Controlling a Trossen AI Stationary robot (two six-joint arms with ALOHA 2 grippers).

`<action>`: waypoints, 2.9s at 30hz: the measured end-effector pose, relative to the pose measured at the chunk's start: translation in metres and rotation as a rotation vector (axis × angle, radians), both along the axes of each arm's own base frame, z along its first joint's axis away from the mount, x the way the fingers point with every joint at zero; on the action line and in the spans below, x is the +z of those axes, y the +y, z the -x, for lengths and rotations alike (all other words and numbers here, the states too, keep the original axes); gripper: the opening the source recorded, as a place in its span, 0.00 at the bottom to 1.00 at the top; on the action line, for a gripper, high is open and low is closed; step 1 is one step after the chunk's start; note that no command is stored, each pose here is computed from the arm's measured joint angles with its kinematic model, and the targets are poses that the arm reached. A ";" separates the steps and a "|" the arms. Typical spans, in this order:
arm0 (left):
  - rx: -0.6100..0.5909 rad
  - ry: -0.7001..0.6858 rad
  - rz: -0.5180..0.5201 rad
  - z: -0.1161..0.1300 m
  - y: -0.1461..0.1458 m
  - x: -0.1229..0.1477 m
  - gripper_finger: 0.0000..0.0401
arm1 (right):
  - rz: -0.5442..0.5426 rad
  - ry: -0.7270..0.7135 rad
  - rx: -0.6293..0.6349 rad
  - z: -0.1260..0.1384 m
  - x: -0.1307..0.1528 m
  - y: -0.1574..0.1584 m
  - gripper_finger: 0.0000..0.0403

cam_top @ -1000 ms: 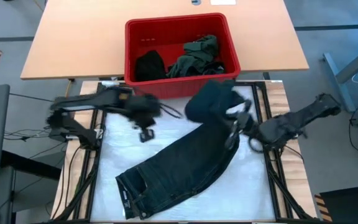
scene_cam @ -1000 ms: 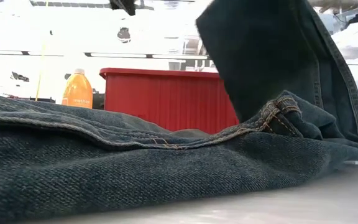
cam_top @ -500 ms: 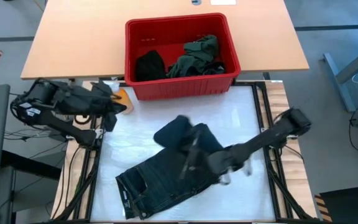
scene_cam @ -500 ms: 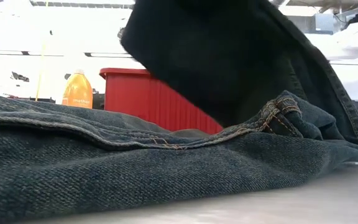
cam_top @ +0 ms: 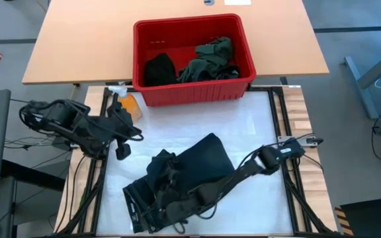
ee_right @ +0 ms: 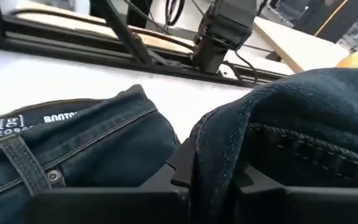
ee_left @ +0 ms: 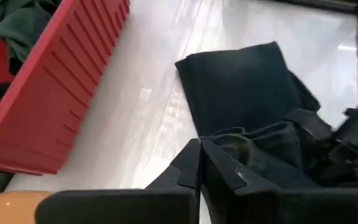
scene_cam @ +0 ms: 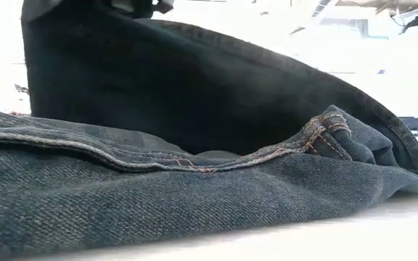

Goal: Fold Laundry from Bin
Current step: Fold the dark blue pants

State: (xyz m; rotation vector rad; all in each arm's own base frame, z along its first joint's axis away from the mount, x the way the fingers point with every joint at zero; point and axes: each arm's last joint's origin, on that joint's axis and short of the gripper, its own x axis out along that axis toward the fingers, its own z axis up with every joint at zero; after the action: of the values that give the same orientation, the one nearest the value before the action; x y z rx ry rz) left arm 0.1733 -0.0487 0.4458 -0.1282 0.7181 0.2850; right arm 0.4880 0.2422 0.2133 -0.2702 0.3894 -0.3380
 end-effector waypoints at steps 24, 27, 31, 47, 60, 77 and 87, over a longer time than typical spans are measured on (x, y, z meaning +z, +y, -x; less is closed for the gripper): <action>0.096 0.054 0.051 -0.012 -0.013 -0.043 0.00 | -0.495 0.729 0.430 0.052 0.094 -0.062 0.59; 0.031 0.037 0.114 -0.024 -0.019 -0.057 0.00 | -0.376 0.768 0.359 0.084 0.118 -0.060 0.56; -0.147 -0.034 0.173 -0.046 -0.033 -0.083 0.00 | -0.243 0.748 0.238 0.122 0.126 -0.053 0.52; -0.330 0.047 0.294 -0.194 -0.041 -0.183 0.00 | -0.593 0.155 -0.071 0.176 0.005 -0.099 0.05; -0.454 0.388 0.474 -0.215 -0.042 -0.241 0.00 | -0.668 0.145 -0.107 0.195 -0.058 -0.103 0.03; -0.486 0.831 0.644 -0.145 -0.122 -0.229 0.00 | -0.631 0.264 -0.145 0.201 -0.076 -0.106 0.05; -0.075 0.611 0.437 -0.056 -0.145 -0.143 0.00 | -0.631 0.257 -0.156 0.199 -0.076 -0.111 0.05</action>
State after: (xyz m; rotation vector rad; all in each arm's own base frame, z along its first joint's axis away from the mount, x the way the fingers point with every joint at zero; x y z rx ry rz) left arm 0.2289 -0.1939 0.3024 -0.4396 1.3855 0.0857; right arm 0.2893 0.1308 0.1370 0.3403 0.7495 -0.3177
